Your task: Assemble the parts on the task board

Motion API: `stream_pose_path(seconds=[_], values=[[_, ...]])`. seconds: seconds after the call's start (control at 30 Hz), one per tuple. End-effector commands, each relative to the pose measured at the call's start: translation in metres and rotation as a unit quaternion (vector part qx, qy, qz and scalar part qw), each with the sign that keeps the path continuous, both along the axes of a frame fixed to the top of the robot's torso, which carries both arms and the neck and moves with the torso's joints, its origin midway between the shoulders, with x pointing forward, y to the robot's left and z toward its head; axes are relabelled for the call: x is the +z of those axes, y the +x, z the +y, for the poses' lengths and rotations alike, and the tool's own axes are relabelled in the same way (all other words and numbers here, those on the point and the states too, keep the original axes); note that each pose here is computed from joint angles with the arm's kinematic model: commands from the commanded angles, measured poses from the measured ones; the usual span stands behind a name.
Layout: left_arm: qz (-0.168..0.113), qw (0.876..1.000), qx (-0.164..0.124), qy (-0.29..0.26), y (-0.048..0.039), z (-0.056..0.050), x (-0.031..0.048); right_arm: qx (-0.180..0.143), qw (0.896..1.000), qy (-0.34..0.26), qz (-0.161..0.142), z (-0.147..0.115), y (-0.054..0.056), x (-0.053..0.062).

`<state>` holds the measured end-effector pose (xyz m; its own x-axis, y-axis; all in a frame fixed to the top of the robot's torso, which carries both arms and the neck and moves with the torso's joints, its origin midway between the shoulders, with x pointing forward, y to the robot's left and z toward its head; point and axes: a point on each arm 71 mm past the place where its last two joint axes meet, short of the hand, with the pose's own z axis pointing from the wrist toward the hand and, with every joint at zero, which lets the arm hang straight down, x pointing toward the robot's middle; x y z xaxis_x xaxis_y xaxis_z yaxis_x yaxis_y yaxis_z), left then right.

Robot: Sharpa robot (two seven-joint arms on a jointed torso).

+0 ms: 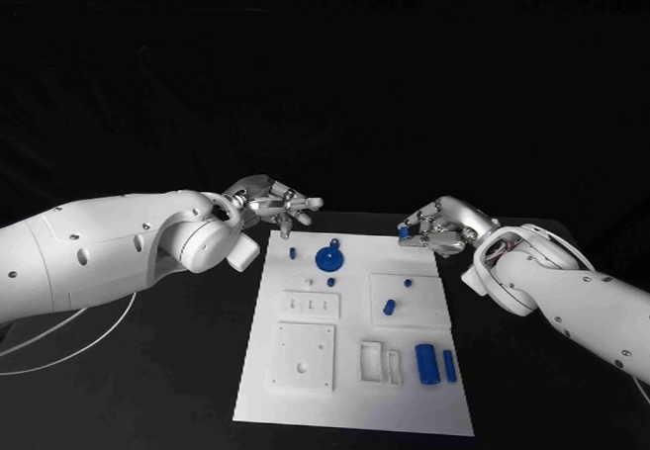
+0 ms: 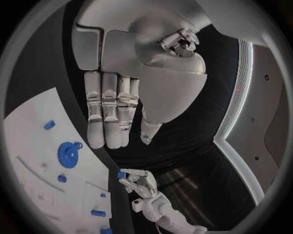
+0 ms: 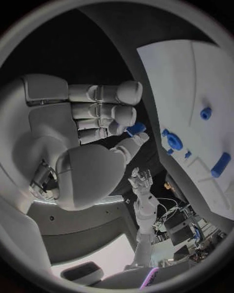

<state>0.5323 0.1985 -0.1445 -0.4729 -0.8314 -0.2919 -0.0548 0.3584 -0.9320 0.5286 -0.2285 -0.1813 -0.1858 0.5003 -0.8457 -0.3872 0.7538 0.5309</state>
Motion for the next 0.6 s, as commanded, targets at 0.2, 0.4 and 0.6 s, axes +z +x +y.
stream_pose_path(seconds=[0.2, 0.4, 0.6], values=[[0.089, 0.991, -0.005, 0.102, 0.001, -0.016, -0.0094, 0.03, 0.999, -0.037, 0.01, 0.045, -0.008, 0.008], [0.102, 0.986, 0.001, 0.132, 0.0024, -0.025, -0.0116, 0.026, 0.998, -0.051, 0.005, 0.071, -0.01, 0.011], [0.1, 0.981, 0.001, 0.167, 0.0034, -0.036, -0.0124, 0.017, 0.997, -0.073, 0.004, 0.091, -0.011, 0.008]])
